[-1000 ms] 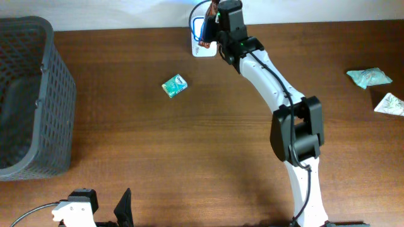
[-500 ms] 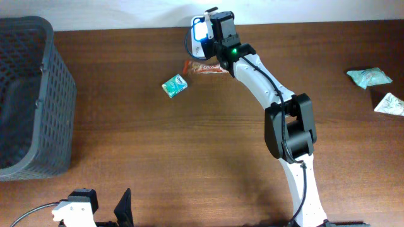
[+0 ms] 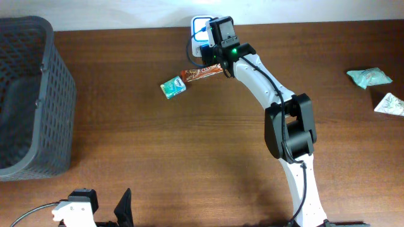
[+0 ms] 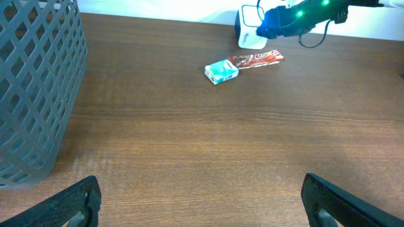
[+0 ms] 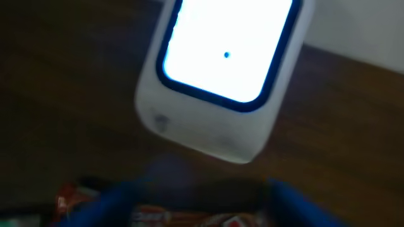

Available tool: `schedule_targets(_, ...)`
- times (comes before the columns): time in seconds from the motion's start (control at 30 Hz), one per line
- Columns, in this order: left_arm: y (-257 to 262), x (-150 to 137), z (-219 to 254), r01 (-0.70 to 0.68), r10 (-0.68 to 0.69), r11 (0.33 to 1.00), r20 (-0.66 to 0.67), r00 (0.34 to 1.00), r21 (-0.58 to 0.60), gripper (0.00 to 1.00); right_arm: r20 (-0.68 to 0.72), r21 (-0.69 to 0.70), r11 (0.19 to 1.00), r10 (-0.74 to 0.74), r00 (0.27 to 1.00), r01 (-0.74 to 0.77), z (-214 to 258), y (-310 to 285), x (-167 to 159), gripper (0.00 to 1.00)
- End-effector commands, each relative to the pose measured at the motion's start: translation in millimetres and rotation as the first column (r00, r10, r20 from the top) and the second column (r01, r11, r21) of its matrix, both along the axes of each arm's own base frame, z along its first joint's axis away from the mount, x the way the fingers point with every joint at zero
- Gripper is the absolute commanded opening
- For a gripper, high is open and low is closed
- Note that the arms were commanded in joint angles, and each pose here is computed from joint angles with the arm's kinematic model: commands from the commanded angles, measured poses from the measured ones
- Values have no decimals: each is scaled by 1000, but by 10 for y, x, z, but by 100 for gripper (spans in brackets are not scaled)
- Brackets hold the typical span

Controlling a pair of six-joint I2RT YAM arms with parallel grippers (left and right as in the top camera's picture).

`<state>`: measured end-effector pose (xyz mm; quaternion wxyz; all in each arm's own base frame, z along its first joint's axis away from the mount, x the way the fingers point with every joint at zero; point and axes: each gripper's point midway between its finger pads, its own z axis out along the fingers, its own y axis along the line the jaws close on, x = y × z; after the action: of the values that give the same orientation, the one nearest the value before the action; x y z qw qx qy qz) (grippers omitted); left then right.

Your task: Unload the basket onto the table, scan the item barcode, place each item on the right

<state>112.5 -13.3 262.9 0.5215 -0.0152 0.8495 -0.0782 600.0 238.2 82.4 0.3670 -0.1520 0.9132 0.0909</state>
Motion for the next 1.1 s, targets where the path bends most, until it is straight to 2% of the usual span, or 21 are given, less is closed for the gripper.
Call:
schedule_targets(0.0, 16, -5, 3, -10, 10, 1000, 7, 1000, -1, 99, -84, 195, 972, -115, 990, 129, 62, 169, -20, 79)
schedule_targets(0.2, 16, -5, 3, -10, 10, 1000, 7, 1000, -1, 99, -265, 335, 850, -330, 906, 407, -37, 131, -57, 82)
schedule_targets(0.27, 16, -5, 3, -10, 10, 1000, 7, 1000, -1, 99, -310, 327, 818, -379, 872, 473, -133, 86, -89, 83)
schedule_targets(0.4, 16, -5, 3, -10, 10, 1000, 7, 1000, -1, 99, -462, 279, 711, -490, 739, 645, -476, 18, -264, 82)
schedule_targets(0.5, 16, -5, 3, -10, 10, 1000, 7, 1000, -1, 99, -520, 217, 690, -517, 680, 690, -619, -34, -411, 79)
schedule_targets(0.67, 16, -5, 3, -10, 10, 1000, 7, 1000, -1, 99, -561, 167, 676, -534, 632, 718, -689, -75, -542, 81)
schedule_targets(0.83, 16, -5, 3, -10, 10, 1000, 7, 1000, -1, 99, -547, 201, 671, -528, 650, 714, -648, -46, -466, 85)
schedule_targets(0.97, 16, -5, 3, -10, 10, 1000, 7, 1000, -1, 99, -572, 291, 580, -532, 624, 761, -546, 45, -323, 86)
schedule_targets(1.07, 16, -5, 3, -10, 10, 1000, 7, 1000, -1, 99, -574, 312, 554, -537, 618, 772, -548, 117, -301, 84)
